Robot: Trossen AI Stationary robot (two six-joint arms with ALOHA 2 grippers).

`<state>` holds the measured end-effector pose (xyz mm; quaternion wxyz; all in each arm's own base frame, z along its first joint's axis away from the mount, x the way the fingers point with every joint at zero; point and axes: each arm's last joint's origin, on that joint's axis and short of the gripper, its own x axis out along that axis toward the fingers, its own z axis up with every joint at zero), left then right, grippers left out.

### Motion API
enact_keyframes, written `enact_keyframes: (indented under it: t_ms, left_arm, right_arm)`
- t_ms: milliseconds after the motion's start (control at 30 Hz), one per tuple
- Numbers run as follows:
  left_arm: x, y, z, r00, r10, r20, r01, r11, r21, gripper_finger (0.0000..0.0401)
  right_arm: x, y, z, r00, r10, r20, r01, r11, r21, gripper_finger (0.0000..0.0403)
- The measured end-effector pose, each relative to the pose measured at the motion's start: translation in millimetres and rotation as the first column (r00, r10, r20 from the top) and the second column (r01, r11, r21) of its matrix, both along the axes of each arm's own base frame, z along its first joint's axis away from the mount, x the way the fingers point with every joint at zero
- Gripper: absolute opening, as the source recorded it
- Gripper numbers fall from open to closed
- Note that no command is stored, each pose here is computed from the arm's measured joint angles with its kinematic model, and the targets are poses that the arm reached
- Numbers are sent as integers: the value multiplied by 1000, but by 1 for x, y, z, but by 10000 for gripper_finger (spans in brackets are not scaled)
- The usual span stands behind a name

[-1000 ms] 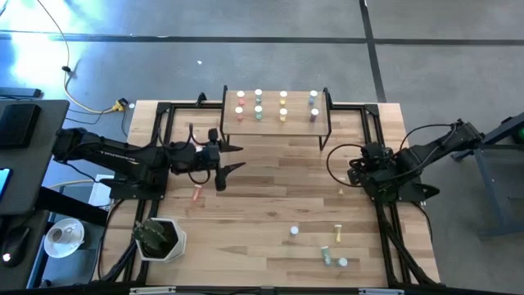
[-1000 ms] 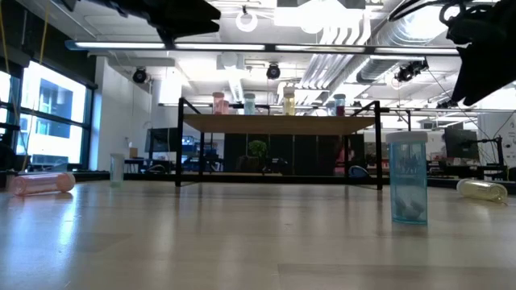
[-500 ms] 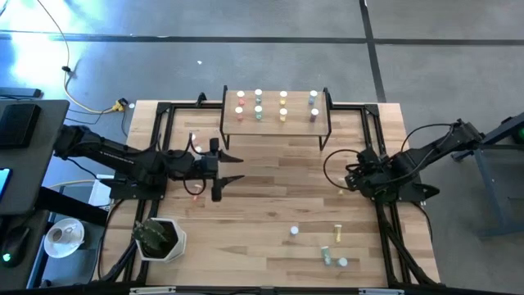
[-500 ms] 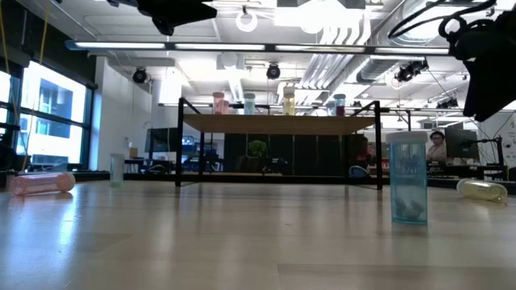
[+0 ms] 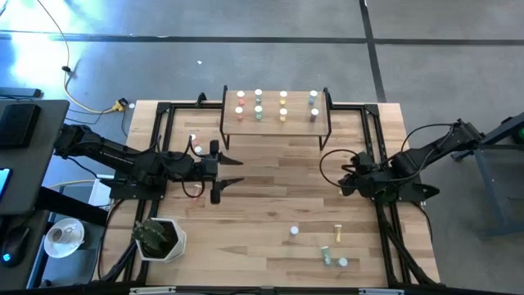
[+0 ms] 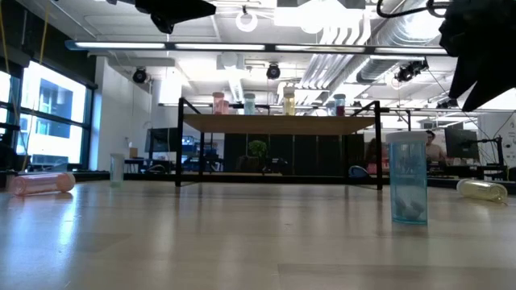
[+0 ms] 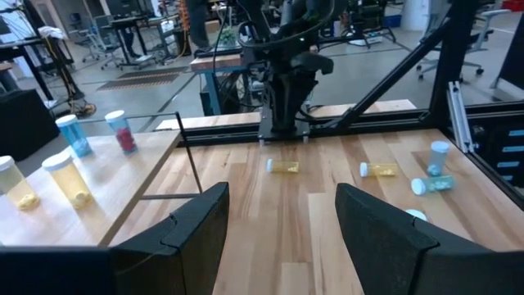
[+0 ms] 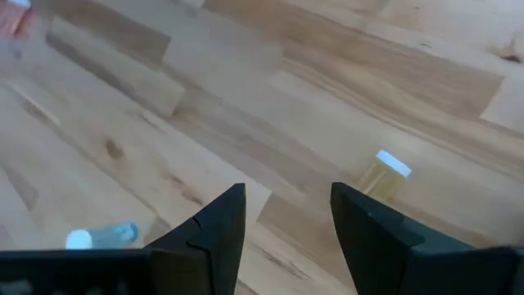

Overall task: Pick and place medicine bottles onto shelf by color
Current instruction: Put the yellow medicine bottle on the shelf

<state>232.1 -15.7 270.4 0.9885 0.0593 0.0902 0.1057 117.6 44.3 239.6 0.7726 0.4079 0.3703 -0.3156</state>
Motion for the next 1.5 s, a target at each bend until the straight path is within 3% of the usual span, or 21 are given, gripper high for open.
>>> enact_keyframes:
  t_ms: [233, 567, 733, 933, 1233, 1500]
  left_arm:
    - [0, 0, 0, 1000, 1, 0, -1, 1000, 0, 216]
    - [0, 0, 0, 1000, -1, -6, 1, 1000, 12, 216]
    - [0, 0, -1, 1000, -3, -14, 4, 1000, 27, 216]
    - [0, 0, -1, 1000, -3, -21, 4, 1000, 27, 216]
    - [0, 0, -2, 1000, -3, -22, 4, 1000, 27, 216]
    - [0, 0, -2, 1000, -3, -22, 4, 1000, 27, 216]
  right_arm:
    - [3, 1, -3, 999, -46, -19, 46, 999, 3, 173]
    - [17, 13, -24, 968, -82, -236, 108, 989, 100, 221]
    - [22, 15, -33, 942, -133, -307, 167, 982, 87, 235]
    - [32, 8, -41, 916, -215, -338, 251, 966, 66, 236]
    - [29, -10, -77, 891, -216, -400, 291, 947, 138, 236]
    - [33, -19, -88, 919, -183, -349, 257, 950, 178, 236]
